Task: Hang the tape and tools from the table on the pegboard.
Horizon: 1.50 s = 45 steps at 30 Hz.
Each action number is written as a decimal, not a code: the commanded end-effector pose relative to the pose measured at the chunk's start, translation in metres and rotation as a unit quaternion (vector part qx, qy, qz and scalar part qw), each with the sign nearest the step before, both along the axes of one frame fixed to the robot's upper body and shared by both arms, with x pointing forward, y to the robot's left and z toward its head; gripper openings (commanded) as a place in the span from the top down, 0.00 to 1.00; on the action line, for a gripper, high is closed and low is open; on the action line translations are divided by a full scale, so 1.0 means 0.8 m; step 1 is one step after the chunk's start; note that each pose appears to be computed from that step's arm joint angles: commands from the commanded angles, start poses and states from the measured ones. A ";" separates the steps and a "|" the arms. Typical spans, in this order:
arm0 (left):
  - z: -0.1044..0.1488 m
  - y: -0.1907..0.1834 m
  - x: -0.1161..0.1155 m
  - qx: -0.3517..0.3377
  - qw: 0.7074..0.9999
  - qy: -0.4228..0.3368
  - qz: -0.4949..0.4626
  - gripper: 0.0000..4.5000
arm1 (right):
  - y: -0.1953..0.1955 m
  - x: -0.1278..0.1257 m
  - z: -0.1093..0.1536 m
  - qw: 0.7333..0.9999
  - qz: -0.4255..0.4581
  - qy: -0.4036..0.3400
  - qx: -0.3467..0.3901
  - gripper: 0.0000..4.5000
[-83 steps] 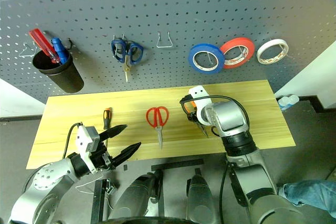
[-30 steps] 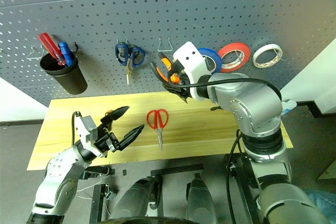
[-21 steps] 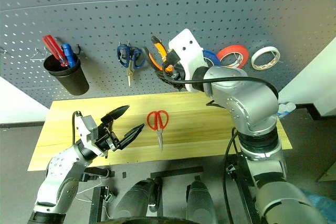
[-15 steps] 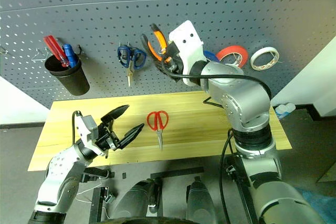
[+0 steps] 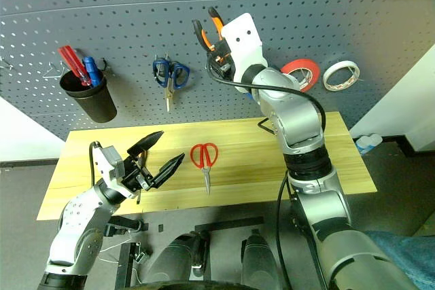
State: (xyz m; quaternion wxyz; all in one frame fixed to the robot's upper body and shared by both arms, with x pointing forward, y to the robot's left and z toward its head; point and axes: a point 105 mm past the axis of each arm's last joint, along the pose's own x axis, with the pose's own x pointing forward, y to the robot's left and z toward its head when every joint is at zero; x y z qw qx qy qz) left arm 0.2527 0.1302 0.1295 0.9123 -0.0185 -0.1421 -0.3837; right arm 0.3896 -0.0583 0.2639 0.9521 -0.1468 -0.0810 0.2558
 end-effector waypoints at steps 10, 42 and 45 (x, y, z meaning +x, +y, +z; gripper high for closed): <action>0.009 -0.001 -0.004 -0.002 1.000 -0.024 0.005 0.00 | 0.013 -0.016 0.082 0.994 0.002 -0.104 0.046 0.47; 0.046 0.009 -0.013 -0.012 0.997 -0.064 0.040 0.00 | 0.039 0.005 0.074 0.979 -0.039 -0.139 0.141 0.47; 0.045 0.009 -0.014 -0.008 0.997 -0.061 0.041 0.00 | 0.042 0.007 0.070 0.980 -0.041 -0.134 0.144 0.47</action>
